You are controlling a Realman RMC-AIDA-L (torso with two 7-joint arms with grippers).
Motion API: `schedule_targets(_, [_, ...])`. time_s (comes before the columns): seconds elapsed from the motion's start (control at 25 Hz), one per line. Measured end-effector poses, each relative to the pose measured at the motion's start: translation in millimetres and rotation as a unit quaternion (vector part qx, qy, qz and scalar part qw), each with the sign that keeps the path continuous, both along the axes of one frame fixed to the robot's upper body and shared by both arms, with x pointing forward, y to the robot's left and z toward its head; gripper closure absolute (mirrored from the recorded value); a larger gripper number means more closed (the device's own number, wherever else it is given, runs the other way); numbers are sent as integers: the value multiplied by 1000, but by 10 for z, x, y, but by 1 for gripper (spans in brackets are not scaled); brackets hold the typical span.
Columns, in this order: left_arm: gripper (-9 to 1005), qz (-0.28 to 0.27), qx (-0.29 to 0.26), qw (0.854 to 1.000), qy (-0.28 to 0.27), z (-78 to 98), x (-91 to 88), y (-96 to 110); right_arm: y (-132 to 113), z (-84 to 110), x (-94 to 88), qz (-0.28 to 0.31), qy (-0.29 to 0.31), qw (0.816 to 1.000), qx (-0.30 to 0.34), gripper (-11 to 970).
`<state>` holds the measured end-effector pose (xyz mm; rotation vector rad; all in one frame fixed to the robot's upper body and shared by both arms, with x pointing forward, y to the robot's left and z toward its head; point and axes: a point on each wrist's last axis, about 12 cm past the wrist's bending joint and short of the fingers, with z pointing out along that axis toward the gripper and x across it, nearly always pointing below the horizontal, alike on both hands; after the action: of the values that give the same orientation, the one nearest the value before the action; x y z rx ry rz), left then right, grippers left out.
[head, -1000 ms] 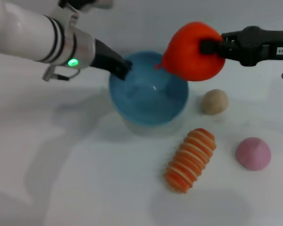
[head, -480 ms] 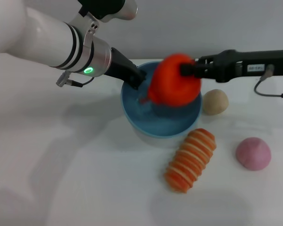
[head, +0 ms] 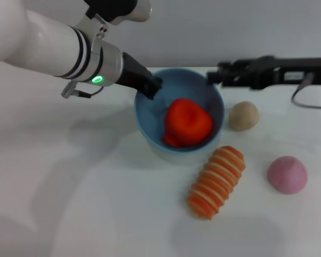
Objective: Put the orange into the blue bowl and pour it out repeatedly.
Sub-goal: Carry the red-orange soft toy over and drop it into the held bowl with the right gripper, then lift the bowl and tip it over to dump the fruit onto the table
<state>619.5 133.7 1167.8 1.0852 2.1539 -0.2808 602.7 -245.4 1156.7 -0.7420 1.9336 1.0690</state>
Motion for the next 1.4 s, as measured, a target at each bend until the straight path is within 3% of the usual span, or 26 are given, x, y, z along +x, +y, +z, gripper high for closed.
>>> schedule_targets(0.12, [996,20,-1,999,-40,-9,71,94,-229,13,-59,-49,-35,998,20,474])
schedule_targets(0.28, [996,46,-8,996,-78,-61,112,199,-621,-9,-292,-122,-105,985,68,397])
schedule_targets(0.44, [997,35,10,994,-106,-130,83,180,-1054,-230,-574,-223,-113,965,80,341])
schedule_targets(0.68, [996,-2,28,983,-182,-237,-21,-3,-1191,-661,-878,-285,-86,948,115,342])
schedule_targets(0.88, [996,-32,45,969,-240,-306,-125,-97,-1212,-847,-1034,-316,-81,935,139,342])
schedule_targets(1.16, [997,-114,99,913,-380,-350,-368,-198,-1216,-904,-1055,-324,-73,933,140,343])
schedule_targets(1.28, [997,-154,127,866,-459,-384,-501,-212,-1214,-905,-1053,-323,-73,933,139,342])
schedule_targets(1.4, [997,-176,146,829,-511,-447,-640,-220,-1205,-910,-1047,-323,-72,933,141,342])
